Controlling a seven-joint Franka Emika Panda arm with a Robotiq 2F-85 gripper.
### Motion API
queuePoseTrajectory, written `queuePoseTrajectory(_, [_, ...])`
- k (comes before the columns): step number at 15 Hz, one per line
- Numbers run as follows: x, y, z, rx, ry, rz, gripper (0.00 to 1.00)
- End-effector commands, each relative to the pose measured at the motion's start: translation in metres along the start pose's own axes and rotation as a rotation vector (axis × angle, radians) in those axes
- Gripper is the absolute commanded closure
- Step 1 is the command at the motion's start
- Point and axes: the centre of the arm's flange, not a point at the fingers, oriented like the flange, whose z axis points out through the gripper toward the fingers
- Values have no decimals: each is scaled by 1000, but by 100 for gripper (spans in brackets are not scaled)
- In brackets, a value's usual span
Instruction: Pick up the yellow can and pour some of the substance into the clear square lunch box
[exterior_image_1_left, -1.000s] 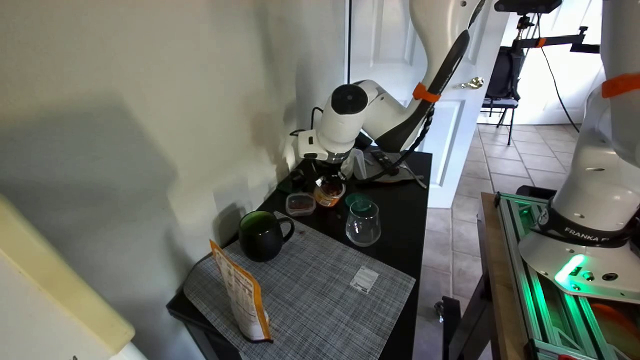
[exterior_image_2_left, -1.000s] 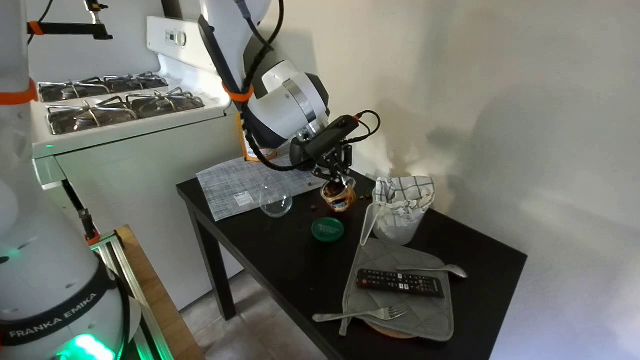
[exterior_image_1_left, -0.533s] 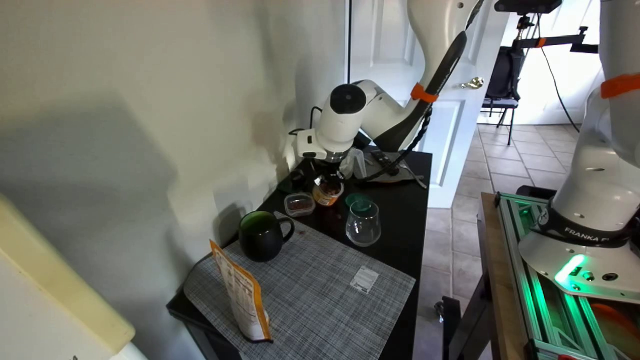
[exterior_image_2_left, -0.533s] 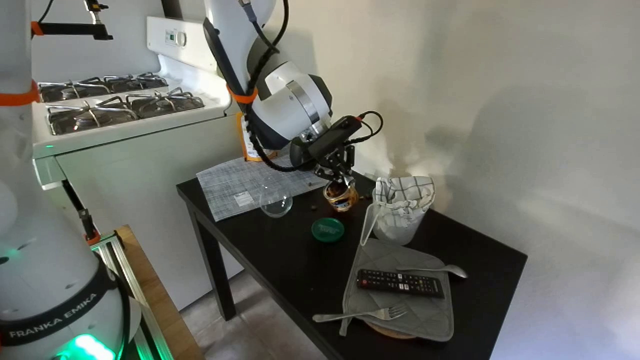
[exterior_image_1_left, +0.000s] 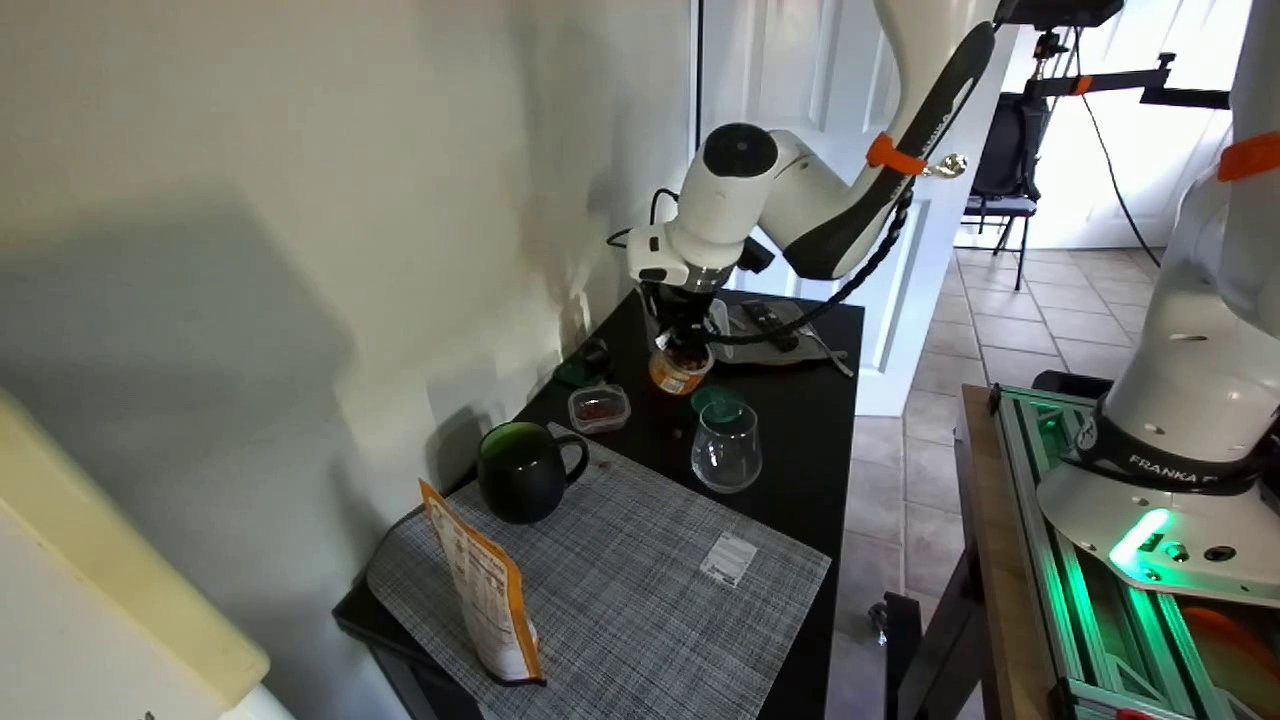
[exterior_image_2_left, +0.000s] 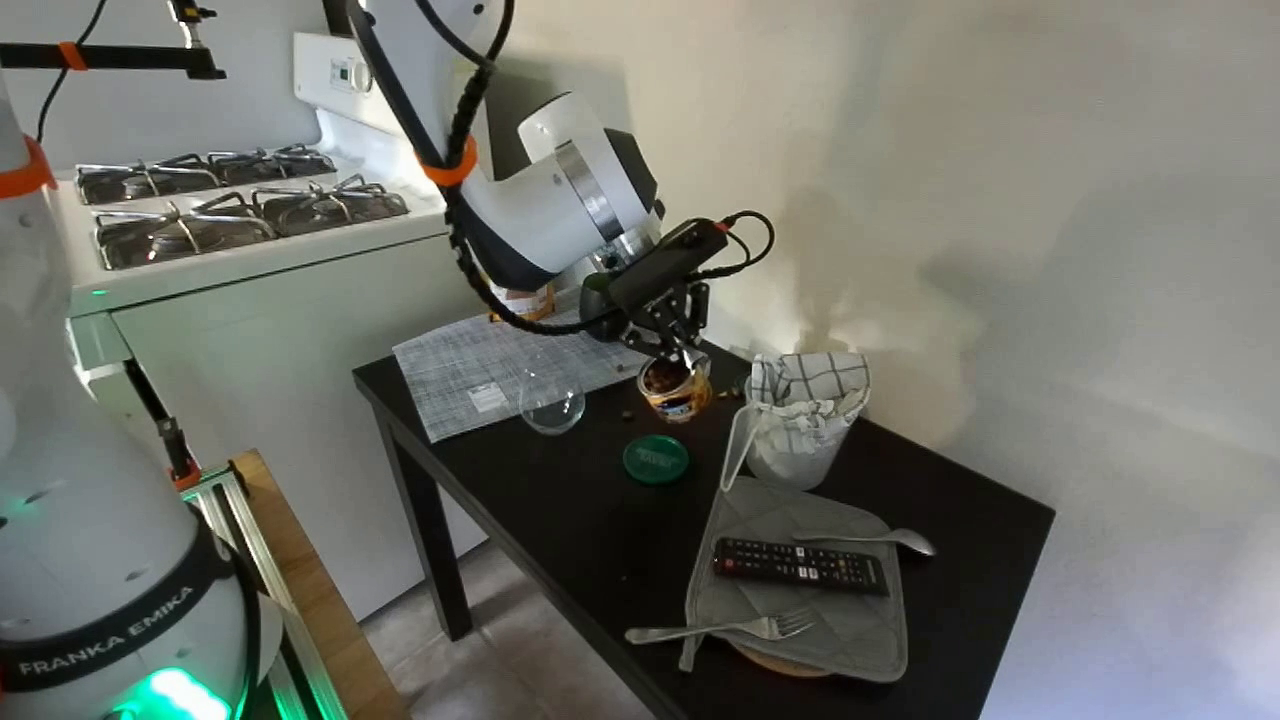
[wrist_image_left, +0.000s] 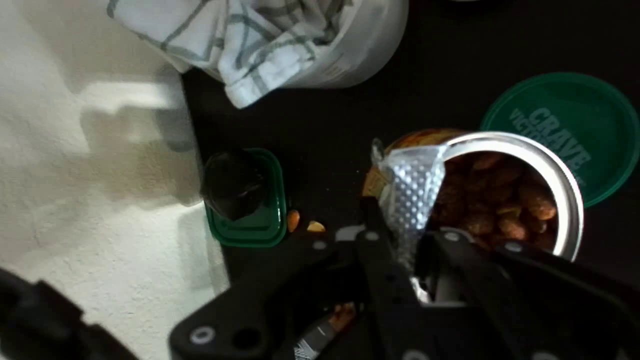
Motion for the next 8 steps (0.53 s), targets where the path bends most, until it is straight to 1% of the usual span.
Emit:
queuePoseTrajectory(1, [-31,-1,-34,50,53,-10,96])
queuePoseTrajectory(4, [-46,-6,-43,98,45,-28,96])
queuePoseTrajectory(8, [-41,-16,-44,168,47,-82,96])
